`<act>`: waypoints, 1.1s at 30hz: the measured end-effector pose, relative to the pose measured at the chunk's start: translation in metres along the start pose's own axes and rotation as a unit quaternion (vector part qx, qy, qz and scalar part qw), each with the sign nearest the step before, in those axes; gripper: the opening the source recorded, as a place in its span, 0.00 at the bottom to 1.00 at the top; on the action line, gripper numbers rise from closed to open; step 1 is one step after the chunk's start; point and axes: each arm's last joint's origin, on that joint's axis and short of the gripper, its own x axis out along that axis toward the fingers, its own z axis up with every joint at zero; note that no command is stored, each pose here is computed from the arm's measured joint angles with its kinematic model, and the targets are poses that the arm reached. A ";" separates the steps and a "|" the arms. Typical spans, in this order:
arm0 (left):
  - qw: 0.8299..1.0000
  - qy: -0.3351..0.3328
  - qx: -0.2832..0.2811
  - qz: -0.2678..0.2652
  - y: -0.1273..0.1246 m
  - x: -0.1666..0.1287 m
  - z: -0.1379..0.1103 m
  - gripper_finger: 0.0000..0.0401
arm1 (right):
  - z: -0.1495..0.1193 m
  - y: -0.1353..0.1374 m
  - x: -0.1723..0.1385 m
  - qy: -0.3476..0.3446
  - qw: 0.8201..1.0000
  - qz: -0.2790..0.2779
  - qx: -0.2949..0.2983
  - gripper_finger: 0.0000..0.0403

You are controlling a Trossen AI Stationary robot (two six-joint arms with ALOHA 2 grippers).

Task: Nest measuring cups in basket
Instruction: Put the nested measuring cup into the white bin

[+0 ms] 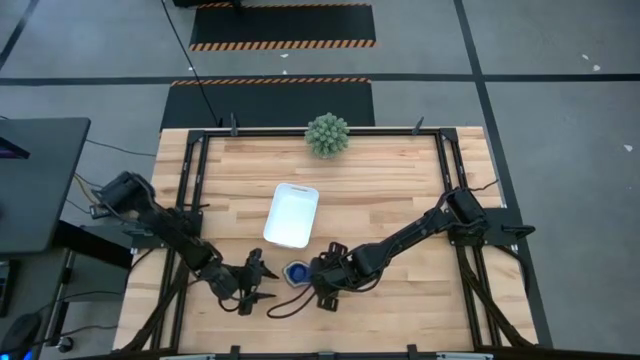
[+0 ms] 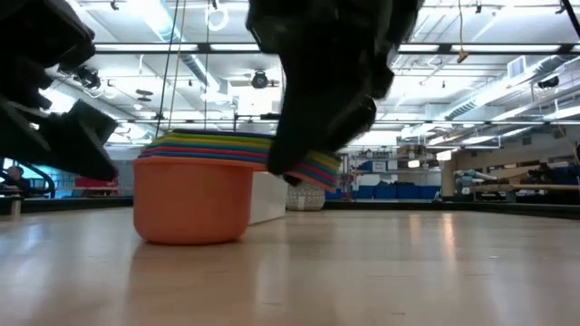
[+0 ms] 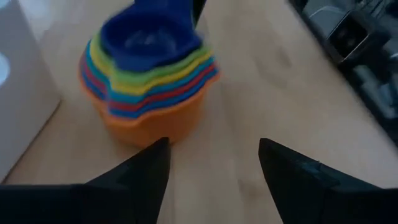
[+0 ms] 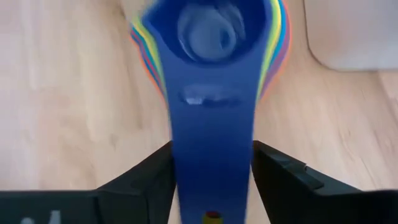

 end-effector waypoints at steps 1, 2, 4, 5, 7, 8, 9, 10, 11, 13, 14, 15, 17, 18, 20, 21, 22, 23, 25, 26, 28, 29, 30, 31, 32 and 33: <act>1.000 0.004 0.003 0.005 0.001 0.001 -0.002 0.64 | -0.002 -0.001 0.002 0.004 1.000 -0.003 -0.001 0.53; 1.000 0.007 0.004 0.010 0.003 0.002 -0.003 0.65 | -0.004 -0.002 0.003 0.004 1.000 -0.003 -0.004 0.54; 1.000 0.009 0.000 0.017 0.005 0.005 -0.004 0.66 | -0.005 -0.002 0.005 -0.006 1.000 0.004 -0.013 0.56; 1.000 0.011 -0.002 0.020 0.006 0.006 -0.005 0.66 | -0.004 -0.001 0.006 -0.012 1.000 0.008 -0.020 0.57; 1.000 0.013 -0.006 0.026 0.008 0.008 -0.006 0.66 | -0.001 0.001 0.006 -0.029 0.999 0.015 -0.035 0.58; 0.999 0.013 -0.008 0.029 0.010 0.009 -0.006 0.66 | 0.000 0.001 0.006 -0.037 0.998 0.015 -0.040 0.59; 0.999 0.014 -0.009 0.035 0.011 0.010 -0.006 0.66 | 0.001 0.002 0.006 -0.047 0.998 0.014 -0.044 0.59; 0.999 0.013 -0.011 0.041 0.013 0.012 -0.006 0.66 | 0.002 0.002 0.006 -0.052 0.997 0.011 -0.048 0.59; 0.999 0.010 -0.013 0.046 0.015 0.013 -0.005 0.66 | 0.002 0.002 0.006 -0.054 0.997 0.008 -0.052 0.59; 0.999 0.005 -0.015 0.050 0.017 0.015 -0.004 0.66 | 0.001 0.002 0.006 -0.056 0.997 0.000 -0.059 0.59; 0.999 0.002 -0.011 0.049 0.018 0.016 -0.003 0.66 | 0.001 0.002 0.006 -0.057 0.997 -0.001 -0.060 0.58; 0.999 -0.001 -0.011 0.049 0.019 0.016 -0.002 0.66 | 0.001 0.002 0.006 -0.057 0.997 -0.001 -0.061 0.57; 0.999 -0.006 -0.013 0.049 0.019 0.017 0.000 0.66 | 0.001 0.002 0.006 -0.057 0.997 -0.002 -0.059 0.56; 0.999 -0.009 -0.013 0.049 0.020 0.017 0.001 0.66 | 0.001 0.002 0.006 -0.057 0.997 -0.003 -0.057 0.55; 0.999 -0.016 -0.011 0.049 0.021 0.018 0.002 0.66 | 0.001 0.001 0.006 -0.053 0.997 -0.005 -0.057 0.55; 0.999 -0.017 -0.012 0.050 0.021 0.018 0.003 0.66 | 0.000 0.001 0.006 -0.053 0.997 -0.008 -0.057 0.55; 0.998 -0.017 -0.014 0.052 0.022 0.019 0.003 0.66 | 0.000 0.001 0.006 -0.053 0.997 -0.012 -0.058 0.55; 0.998 -0.018 -0.015 0.054 0.023 0.021 0.002 0.66 | 0.000 0.000 0.006 -0.053 0.997 -0.015 -0.058 0.55; 0.998 -0.020 -0.014 0.056 0.025 0.023 0.002 0.66 | 0.000 0.000 0.006 -0.054 0.997 -0.017 -0.058 0.55; 0.998 -0.022 -0.012 0.058 0.026 0.024 0.001 0.66 | 0.000 0.000 0.006 -0.055 0.997 -0.016 -0.058 0.55; 0.998 -0.019 -0.009 0.061 0.028 0.027 0.000 0.66 | 0.000 0.000 0.006 -0.057 0.997 -0.016 -0.057 0.55; 0.998 -0.018 -0.008 0.061 0.028 0.027 0.000 0.66 | 0.000 0.000 0.006 -0.057 0.997 -0.016 -0.058 0.55; 0.998 -0.018 -0.007 0.061 0.028 0.027 0.000 0.66 | 0.000 0.000 0.006 -0.057 0.997 -0.016 -0.057 0.55; 0.998 -0.018 -0.006 0.061 0.028 0.027 0.000 0.66 | 0.000 0.000 0.006 -0.058 0.996 -0.017 -0.058 0.55; 0.998 -0.018 -0.006 0.061 0.028 0.027 0.000 0.66 | 0.000 0.000 0.006 -0.059 0.996 -0.020 -0.059 0.54; 0.998 -0.018 -0.006 0.062 0.028 0.027 0.000 0.66 | 0.000 0.000 0.006 -0.062 0.996 -0.024 -0.059 0.54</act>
